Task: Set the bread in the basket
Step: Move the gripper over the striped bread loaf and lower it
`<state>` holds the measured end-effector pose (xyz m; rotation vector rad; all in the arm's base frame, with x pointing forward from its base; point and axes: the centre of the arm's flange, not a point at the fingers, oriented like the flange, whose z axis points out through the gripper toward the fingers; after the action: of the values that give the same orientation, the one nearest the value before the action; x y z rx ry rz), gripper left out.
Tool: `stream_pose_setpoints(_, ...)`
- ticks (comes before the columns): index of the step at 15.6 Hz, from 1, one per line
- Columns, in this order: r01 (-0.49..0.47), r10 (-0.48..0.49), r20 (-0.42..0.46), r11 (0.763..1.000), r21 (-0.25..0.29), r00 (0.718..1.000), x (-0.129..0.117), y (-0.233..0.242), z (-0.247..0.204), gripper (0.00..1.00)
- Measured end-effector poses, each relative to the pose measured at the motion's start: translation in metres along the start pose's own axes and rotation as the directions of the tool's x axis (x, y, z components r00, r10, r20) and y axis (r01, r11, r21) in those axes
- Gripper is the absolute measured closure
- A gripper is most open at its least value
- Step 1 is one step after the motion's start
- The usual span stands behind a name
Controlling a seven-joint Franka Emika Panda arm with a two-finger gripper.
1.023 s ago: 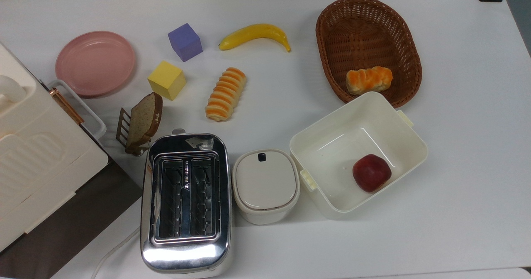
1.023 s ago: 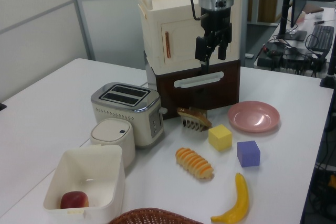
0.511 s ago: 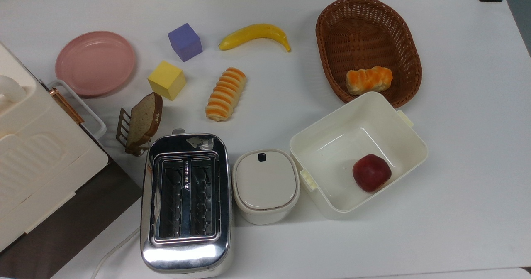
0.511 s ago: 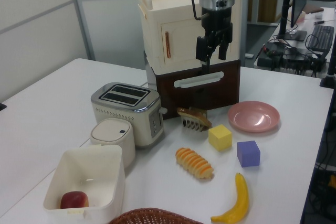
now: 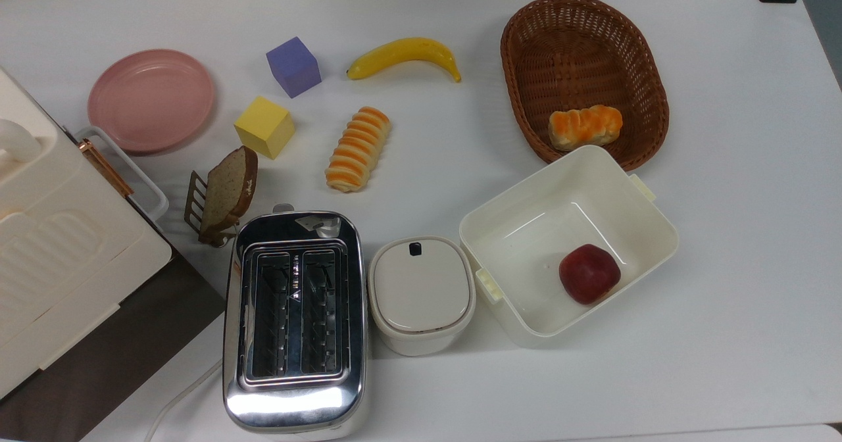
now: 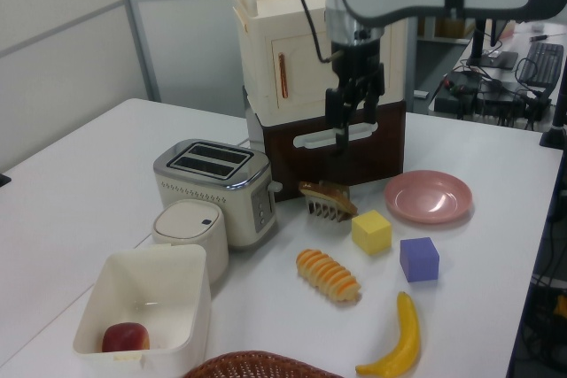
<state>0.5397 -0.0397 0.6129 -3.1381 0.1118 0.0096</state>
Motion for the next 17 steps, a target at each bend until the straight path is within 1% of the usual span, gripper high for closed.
stream_pose_setpoints(4, -0.015, 0.015, 0.003, 1.000, -0.001, 1.000, 0.009, 0.000, 0.020, 0.00)
stream_pose_setpoints(6, -0.012, 0.012, -0.020, 1.000, -0.001, 1.000, 0.015, -0.002, 0.035, 0.00)
stream_pose_setpoints(7, -0.011, 0.011, -0.032, 1.000, -0.001, 0.999, 0.019, -0.005, 0.044, 0.00)
stream_pose_setpoints(10, -0.048, 0.048, -0.028, 0.999, -0.001, 0.998, 0.027, -0.020, 0.077, 0.00)
stream_pose_setpoints(13, -0.071, 0.071, -0.010, 0.997, -0.003, 0.997, 0.027, -0.038, 0.111, 0.00)
stream_pose_setpoints(17, -0.092, 0.092, 0.006, 0.996, -0.006, 0.996, 0.024, -0.039, 0.145, 0.00)
